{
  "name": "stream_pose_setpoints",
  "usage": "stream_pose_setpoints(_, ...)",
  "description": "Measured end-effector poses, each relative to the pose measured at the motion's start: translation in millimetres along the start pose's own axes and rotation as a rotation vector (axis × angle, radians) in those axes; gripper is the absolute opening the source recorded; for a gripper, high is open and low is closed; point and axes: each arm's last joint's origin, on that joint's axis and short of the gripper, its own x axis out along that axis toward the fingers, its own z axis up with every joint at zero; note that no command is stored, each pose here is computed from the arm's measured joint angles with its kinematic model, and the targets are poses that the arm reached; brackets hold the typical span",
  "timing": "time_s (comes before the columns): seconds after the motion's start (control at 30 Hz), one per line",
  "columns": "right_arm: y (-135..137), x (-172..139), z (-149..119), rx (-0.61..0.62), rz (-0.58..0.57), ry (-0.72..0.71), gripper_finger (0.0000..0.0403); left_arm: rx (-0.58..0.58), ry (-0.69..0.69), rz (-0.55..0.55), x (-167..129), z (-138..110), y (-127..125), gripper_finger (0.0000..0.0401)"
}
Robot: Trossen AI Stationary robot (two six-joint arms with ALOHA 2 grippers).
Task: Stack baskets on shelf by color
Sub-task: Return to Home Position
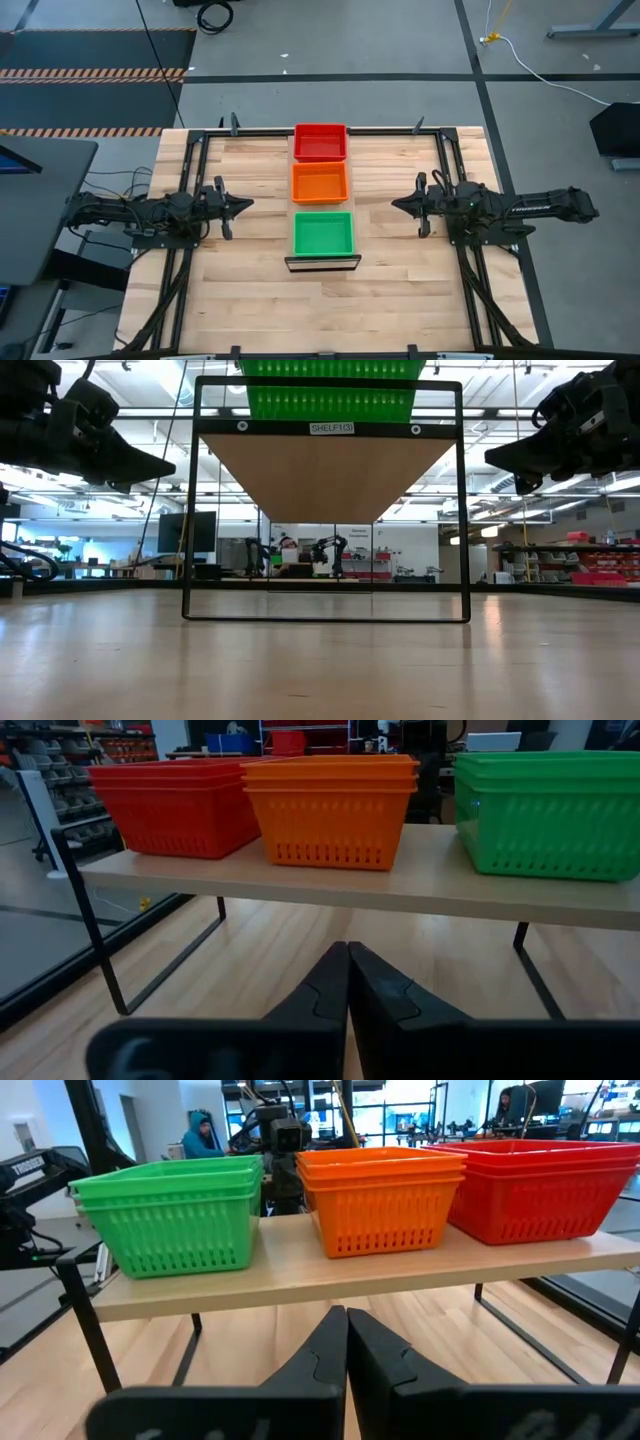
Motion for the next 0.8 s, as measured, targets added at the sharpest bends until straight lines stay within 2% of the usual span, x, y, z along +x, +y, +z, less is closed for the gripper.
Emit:
stream_pose_setpoints(0.27,0.0,0.0,0.0,0.0,0.0,0.0,0.0011,0.001,0.0,0.0,0.0,-0.1,0.0,0.0026)
stream_pose_setpoints(0.6,0.0,0.0,-0.1,0.0,0.0,0.001,0.0011,0.0,0.0,0.0,0.0,-0.1,0.0,0.0016)
stream_pose_setpoints(0.8,0.0,0.0,-0.1,0.0,0.0,0.001,0.0011,0.001,0.0,0.0,0.0,-0.1,0.0,0.0024)
